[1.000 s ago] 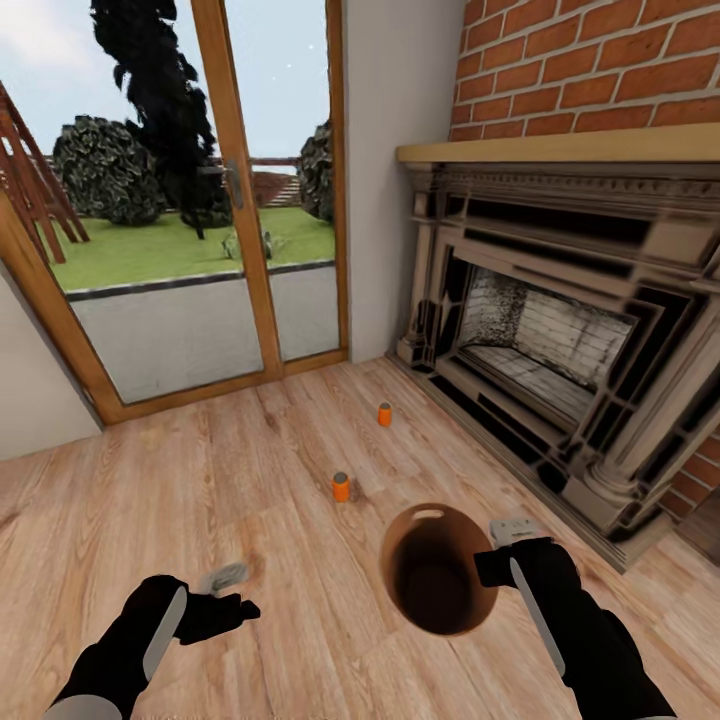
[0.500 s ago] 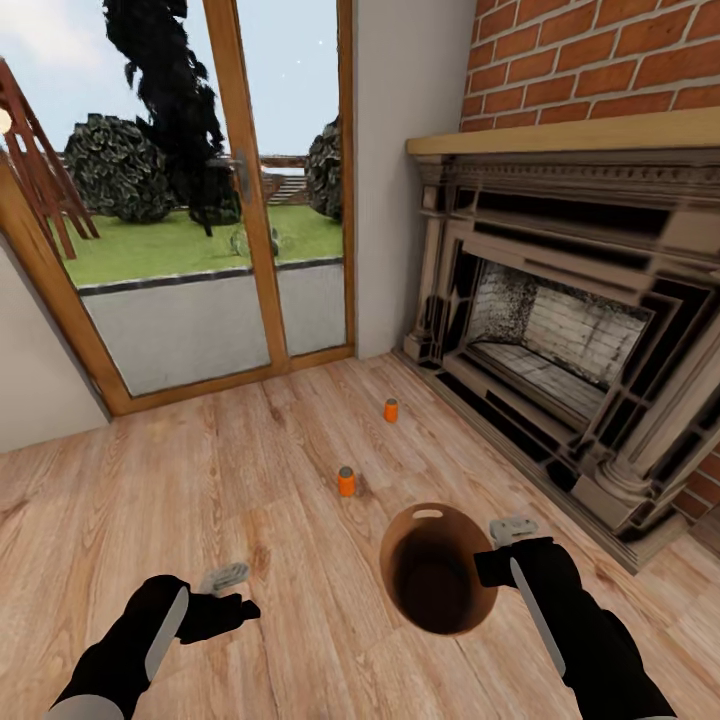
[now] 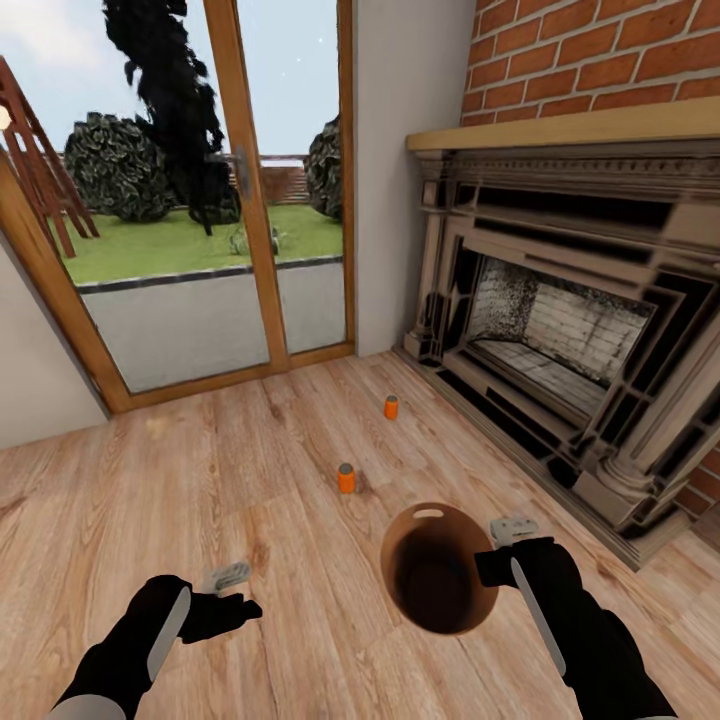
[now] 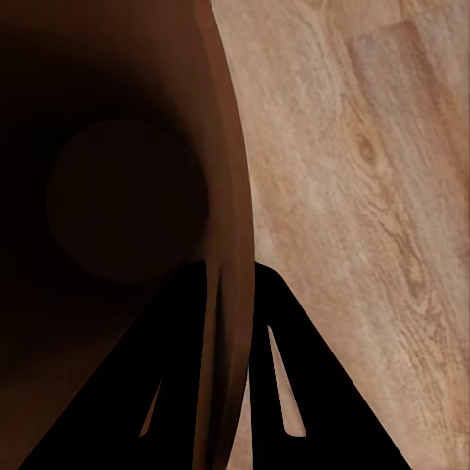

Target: Put the three can of soda from the living room inside the tash can in the kitchen.

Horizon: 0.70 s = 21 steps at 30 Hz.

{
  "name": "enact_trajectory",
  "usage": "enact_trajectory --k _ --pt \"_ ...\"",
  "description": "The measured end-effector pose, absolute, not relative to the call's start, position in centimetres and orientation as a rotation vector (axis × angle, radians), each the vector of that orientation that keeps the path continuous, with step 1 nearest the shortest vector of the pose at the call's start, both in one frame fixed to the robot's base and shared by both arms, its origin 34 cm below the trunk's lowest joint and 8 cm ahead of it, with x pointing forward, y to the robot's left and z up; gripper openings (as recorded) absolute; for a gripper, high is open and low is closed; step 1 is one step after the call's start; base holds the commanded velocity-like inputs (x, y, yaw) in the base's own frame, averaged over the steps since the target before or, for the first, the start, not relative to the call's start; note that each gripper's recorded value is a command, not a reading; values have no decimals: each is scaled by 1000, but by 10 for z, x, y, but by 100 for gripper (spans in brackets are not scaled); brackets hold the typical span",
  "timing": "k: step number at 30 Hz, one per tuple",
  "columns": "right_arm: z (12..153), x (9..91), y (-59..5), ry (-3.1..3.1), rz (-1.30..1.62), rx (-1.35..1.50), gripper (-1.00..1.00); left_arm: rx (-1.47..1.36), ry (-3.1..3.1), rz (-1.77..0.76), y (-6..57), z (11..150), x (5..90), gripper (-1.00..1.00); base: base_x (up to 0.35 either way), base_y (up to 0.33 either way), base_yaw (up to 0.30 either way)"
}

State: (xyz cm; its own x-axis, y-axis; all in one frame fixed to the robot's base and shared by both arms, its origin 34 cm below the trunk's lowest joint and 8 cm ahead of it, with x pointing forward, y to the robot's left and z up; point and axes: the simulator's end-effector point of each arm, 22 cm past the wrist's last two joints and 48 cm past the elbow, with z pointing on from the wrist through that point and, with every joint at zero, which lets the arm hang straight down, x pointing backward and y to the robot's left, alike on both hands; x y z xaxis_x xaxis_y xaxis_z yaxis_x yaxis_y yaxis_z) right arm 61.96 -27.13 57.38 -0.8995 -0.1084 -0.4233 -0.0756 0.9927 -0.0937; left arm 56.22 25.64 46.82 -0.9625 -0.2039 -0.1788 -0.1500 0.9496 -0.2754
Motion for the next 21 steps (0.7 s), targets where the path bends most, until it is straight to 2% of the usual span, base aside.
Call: enact_trajectory --k 21 --pt "530 612 -273 2696 -99 -123 -100 -260 2878 -379 257 426 559 100 0 0 0"
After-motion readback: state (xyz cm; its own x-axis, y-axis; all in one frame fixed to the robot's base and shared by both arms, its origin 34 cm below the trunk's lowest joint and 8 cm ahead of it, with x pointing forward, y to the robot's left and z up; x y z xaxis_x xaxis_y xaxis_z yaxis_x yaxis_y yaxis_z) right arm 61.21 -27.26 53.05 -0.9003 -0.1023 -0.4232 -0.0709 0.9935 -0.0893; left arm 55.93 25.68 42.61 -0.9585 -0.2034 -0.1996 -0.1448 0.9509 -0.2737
